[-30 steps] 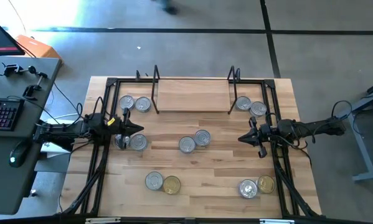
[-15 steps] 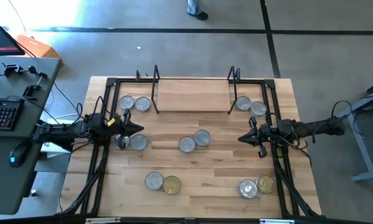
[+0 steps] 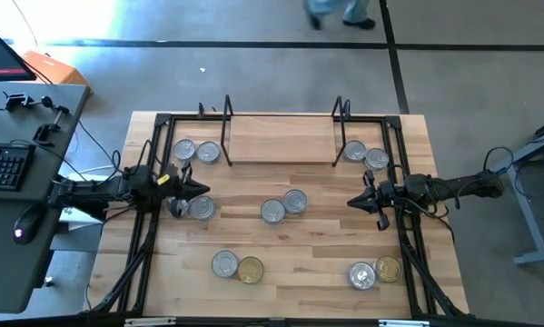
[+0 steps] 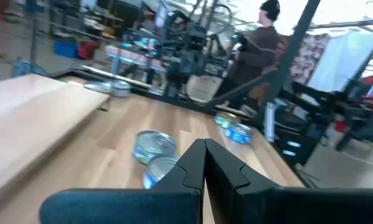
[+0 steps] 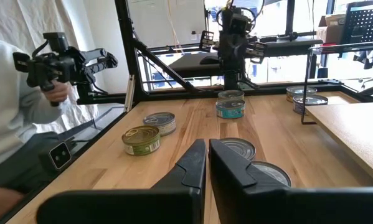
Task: Stack canned seafood by type on shelf
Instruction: Put the blue tuna can on the shelf
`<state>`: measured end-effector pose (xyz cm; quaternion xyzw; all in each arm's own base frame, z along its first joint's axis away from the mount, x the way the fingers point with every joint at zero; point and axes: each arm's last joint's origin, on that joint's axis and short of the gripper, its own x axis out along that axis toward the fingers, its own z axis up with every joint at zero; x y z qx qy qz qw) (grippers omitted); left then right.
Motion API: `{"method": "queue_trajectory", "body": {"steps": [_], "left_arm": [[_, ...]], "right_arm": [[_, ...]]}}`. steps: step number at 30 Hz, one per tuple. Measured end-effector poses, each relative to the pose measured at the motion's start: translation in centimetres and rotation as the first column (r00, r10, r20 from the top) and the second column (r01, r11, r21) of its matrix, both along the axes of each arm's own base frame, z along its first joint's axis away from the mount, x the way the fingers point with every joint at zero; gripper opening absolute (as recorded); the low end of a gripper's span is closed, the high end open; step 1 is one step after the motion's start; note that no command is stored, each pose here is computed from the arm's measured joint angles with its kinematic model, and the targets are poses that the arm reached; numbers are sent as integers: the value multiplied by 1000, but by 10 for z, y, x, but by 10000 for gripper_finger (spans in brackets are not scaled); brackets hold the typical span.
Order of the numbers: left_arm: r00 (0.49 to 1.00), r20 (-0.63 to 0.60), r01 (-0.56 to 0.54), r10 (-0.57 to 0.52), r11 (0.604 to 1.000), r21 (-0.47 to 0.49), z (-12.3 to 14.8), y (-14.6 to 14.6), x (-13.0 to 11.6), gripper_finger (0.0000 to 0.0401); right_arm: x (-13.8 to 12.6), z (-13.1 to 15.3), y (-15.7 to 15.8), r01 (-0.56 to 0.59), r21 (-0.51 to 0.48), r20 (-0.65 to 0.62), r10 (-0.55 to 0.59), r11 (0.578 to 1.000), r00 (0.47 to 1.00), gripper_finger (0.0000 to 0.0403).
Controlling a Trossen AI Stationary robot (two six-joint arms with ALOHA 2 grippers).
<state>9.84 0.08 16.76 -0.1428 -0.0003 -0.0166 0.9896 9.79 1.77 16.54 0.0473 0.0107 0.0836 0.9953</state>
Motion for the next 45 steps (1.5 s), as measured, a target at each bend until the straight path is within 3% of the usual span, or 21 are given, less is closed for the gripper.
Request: {"method": "queue_trajectory", "body": {"steps": [3, 9, 13, 16, 18, 22, 27, 38, 45], "left_arm": [[998, 35, 43, -43, 999, 10, 3, -2, 1, 0], [987, 158, 19, -31, 997, 75, 15, -3, 0, 0], [984, 172, -77, 49, 985, 156, 16, 0, 0, 0], [975, 169, -162, 143, 981, 108, 16, 2, 0, 0], [974, 167, -168, 150, 981, 94, 16, 3, 0, 0], [977, 170, -156, 133, 979, 130, 16, 2, 0, 0], [966, 164, -223, 200, 965, 135, 16, 4, 0, 5], [967, 166, -235, 192, 925, 298, 15, 4, 0, 107], [960, 166, -265, 226, 924, 274, 20, 5, -1, 151]], "right_arm": [[0, 0, 0, 0, 0, 0, 0, 1000, 1000, 12], [0, 0, 0, 0, 0, 0, 0, 1000, 1000, 12], [0, 0, 0, 0, 0, 0, 0, 1000, 1000, 12], [0, 0, 0, 0, 0, -1, 0, 1000, 1000, 12], [0, 0, 0, 0, 0, 0, 0, 1000, 1000, 12], [0, 0, 0, 0, 0, 0, 0, 1000, 1000, 12], [0, 0, 0, 0, 0, 0, 0, 1000, 1000, 12], [0, 0, 0, 0, 0, -1, 0, 1000, 1000, 12], [0, 0, 0, 1, 0, 0, -1, 1000, 1000, 12]]}}
